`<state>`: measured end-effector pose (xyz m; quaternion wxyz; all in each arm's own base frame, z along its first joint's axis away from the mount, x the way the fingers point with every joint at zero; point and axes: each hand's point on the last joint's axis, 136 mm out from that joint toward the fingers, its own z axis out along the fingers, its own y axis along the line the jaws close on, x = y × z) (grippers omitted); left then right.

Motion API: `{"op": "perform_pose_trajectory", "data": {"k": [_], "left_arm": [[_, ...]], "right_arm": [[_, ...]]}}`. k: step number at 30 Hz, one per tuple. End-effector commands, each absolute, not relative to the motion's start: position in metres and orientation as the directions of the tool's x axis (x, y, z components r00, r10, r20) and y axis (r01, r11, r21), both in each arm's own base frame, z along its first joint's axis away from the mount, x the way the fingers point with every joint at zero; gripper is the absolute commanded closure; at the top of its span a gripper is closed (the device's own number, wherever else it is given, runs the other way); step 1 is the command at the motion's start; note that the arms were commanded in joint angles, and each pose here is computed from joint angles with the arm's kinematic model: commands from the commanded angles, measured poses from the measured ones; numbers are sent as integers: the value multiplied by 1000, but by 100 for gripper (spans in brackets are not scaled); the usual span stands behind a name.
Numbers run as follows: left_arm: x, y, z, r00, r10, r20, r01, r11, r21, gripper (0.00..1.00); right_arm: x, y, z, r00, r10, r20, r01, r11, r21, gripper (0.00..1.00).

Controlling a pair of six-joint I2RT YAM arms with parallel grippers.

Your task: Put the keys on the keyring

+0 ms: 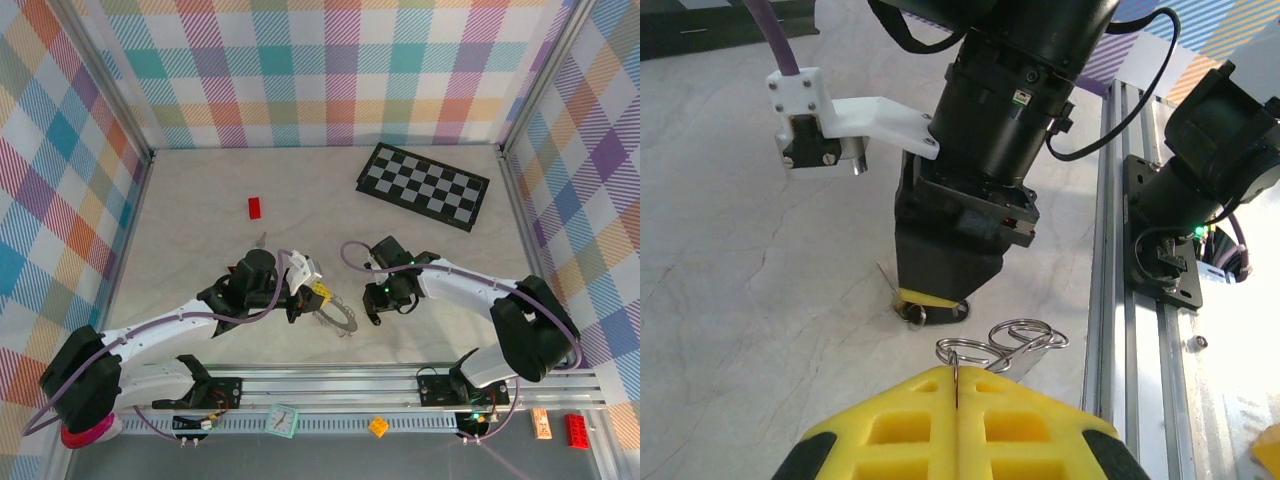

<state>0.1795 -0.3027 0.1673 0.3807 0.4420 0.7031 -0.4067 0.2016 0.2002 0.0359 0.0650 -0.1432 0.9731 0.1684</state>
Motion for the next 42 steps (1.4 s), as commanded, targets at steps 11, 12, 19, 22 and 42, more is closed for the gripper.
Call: {"op": "perform_pose_trajectory", "data": {"k": [11, 12, 19, 22, 42], "left_arm": [[173, -304, 181, -120, 295, -948, 982, 178, -69, 100], [174, -303, 182, -105, 297, -949, 982, 181, -52, 100], [168, -298, 192, -12, 311, -950, 990, 139, 33, 100], [165, -295, 196, 50, 320, -946, 988, 120, 93, 100], [154, -285, 217, 239, 327, -914, 960, 63, 273, 100]], "right_arm": [[216, 259, 170, -485, -397, -779, -836, 471, 281, 55], [221, 261, 178, -435, -375, -819, -854, 462, 242, 55], [218, 278, 205, -147, -428, -892, -964, 263, 33, 54], [208, 283, 212, -79, -430, -899, -985, 170, 5, 54], [153, 300, 200, -590, -373, -716, -770, -8, 638, 54]]}}
